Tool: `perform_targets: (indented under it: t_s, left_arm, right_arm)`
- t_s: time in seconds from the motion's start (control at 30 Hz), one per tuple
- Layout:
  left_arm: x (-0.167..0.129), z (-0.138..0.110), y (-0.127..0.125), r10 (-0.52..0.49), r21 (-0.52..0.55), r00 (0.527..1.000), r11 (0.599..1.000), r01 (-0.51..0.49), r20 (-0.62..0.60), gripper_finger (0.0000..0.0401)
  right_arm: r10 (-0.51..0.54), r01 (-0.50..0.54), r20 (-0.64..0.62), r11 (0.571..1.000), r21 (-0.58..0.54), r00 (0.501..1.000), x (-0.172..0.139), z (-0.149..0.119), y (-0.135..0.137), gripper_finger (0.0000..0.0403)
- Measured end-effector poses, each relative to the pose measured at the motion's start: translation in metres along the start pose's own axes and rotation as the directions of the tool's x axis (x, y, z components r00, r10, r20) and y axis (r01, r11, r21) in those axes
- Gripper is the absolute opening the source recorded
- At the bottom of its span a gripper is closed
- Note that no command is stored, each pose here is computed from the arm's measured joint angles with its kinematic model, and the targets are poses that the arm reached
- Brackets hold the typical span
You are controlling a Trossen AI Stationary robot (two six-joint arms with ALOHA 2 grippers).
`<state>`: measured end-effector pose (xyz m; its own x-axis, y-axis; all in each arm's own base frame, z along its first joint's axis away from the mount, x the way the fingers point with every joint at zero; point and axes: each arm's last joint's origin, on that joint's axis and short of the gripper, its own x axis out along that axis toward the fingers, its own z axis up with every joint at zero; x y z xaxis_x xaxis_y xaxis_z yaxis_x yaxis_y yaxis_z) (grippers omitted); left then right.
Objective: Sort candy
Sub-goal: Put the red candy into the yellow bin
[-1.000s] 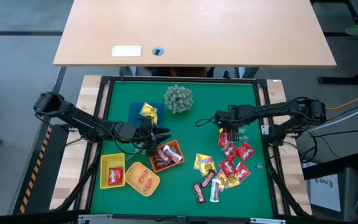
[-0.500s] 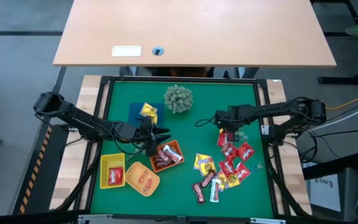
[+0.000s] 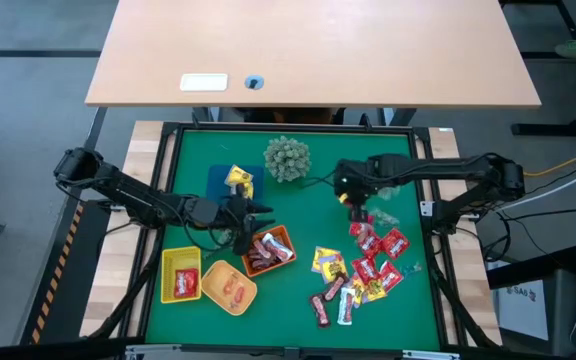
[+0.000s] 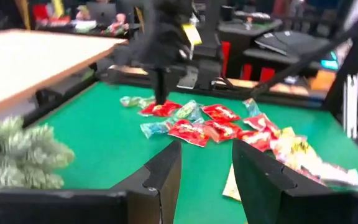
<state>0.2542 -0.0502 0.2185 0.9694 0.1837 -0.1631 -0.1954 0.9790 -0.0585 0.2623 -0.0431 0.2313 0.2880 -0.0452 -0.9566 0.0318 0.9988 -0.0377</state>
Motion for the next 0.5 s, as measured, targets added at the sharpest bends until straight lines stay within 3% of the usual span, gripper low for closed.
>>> perform_targets:
  t_s: [0.13, 0.3, 0.5]
  left_arm:
    - [0.0, 0.0, -0.001, -0.022, 0.145, 1.0, 0.989, 0.022, -0.003, 0.0128]
    - [0.0, 0.001, 0.0, -0.018, 0.303, 1.0, 0.953, 0.016, 0.004, 0.0128]
    - [0.002, 0.006, 0.005, 0.0, 0.322, 0.999, 0.947, -0.017, 0.052, 0.0128]
  right_arm:
    - [0.097, -0.095, 0.209, 0.995, -0.022, 0.973, -0.015, 0.025, 0.0, 0.0003]
    - [0.25, -0.222, 0.418, 0.968, -0.115, 0.873, -0.023, 0.045, 0.003, 0.0002]
    - [0.345, -0.28, 0.52, 0.939, -0.201, 0.782, -0.03, 0.056, 0.004, 0.0002]
